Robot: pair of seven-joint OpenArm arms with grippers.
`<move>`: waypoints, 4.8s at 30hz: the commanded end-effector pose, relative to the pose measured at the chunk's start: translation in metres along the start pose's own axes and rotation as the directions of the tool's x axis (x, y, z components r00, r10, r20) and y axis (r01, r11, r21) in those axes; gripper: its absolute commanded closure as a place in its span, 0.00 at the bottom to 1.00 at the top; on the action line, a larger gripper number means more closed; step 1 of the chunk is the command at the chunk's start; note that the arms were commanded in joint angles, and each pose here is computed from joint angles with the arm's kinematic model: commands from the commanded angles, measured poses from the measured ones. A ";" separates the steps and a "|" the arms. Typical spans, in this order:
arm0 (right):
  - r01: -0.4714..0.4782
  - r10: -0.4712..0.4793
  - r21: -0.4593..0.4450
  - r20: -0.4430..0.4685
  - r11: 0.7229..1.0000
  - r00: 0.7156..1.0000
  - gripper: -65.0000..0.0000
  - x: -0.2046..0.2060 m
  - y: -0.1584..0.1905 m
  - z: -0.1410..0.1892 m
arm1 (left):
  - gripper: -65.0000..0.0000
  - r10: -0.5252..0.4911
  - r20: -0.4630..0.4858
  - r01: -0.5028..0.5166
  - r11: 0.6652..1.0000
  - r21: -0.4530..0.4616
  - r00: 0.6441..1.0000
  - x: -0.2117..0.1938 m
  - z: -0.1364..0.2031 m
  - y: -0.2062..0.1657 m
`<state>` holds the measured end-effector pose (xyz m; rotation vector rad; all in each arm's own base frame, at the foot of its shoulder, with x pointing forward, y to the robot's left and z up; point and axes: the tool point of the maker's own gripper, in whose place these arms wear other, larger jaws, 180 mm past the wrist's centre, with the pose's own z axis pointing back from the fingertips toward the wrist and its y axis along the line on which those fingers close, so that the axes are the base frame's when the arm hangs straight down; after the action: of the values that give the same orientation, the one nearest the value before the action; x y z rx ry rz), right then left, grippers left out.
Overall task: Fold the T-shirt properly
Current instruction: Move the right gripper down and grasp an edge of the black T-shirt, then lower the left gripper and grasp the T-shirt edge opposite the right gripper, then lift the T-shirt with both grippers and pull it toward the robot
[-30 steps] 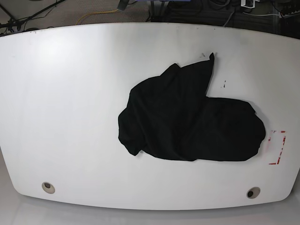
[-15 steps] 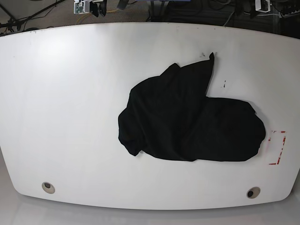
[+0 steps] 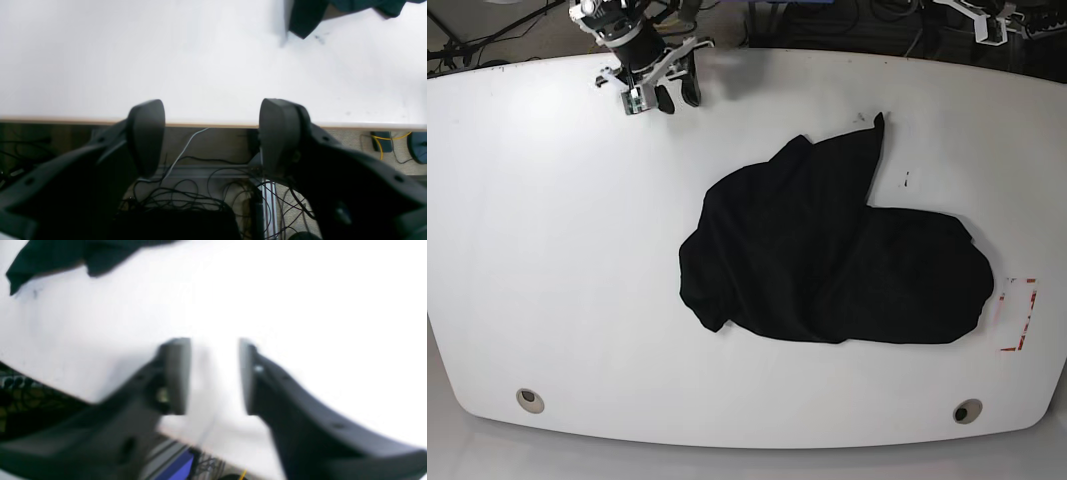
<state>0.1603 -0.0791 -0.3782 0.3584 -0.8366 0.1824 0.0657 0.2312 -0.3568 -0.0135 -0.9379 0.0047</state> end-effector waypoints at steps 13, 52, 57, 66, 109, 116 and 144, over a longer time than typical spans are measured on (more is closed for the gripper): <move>-0.099 0.102 0.091 -0.028 0.991 0.994 0.46 0.064 -0.002 -0.074 | 0.35 -0.010 0.066 0.008 1.000 0.021 0.998 0.019 -0.004 0.009; -0.127 0.121 0.125 0.056 0.984 0.991 1.00 0.122 -0.008 -0.116 | 0.35 -0.026 0.202 0.000 0.992 0.129 0.979 0.124 -0.102 0.049; -0.197 0.190 0.064 0.104 0.978 0.976 1.00 0.136 -0.019 -0.092 | 0.35 -0.046 0.199 0.016 0.989 0.146 0.979 0.139 -0.121 0.052; -0.270 0.273 -0.039 0.131 0.962 0.953 1.00 0.147 -0.042 -0.056 | 0.35 -0.117 0.197 0.088 0.984 0.152 0.973 0.151 -0.150 0.043; -0.255 0.260 -0.077 0.073 0.964 0.963 1.00 0.128 -0.065 -0.051 | 0.68 0.235 0.158 -0.254 0.961 0.113 0.959 0.186 -0.298 0.051; -0.253 0.258 -0.075 0.076 0.965 0.963 1.00 0.129 -0.064 -0.051 | 1.00 0.245 0.101 -0.255 0.961 0.109 0.964 0.174 -0.303 0.047; -0.364 0.406 -0.184 0.326 0.913 0.854 1.00 0.326 -0.101 -0.066 | 1.00 -0.057 0.524 -0.017 0.991 0.135 0.850 0.385 -0.162 0.029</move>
<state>0.4370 -0.1444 -0.2323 0.1049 -1.1776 0.4378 0.4213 0.2605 -0.1783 0.1091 -1.3929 0.0734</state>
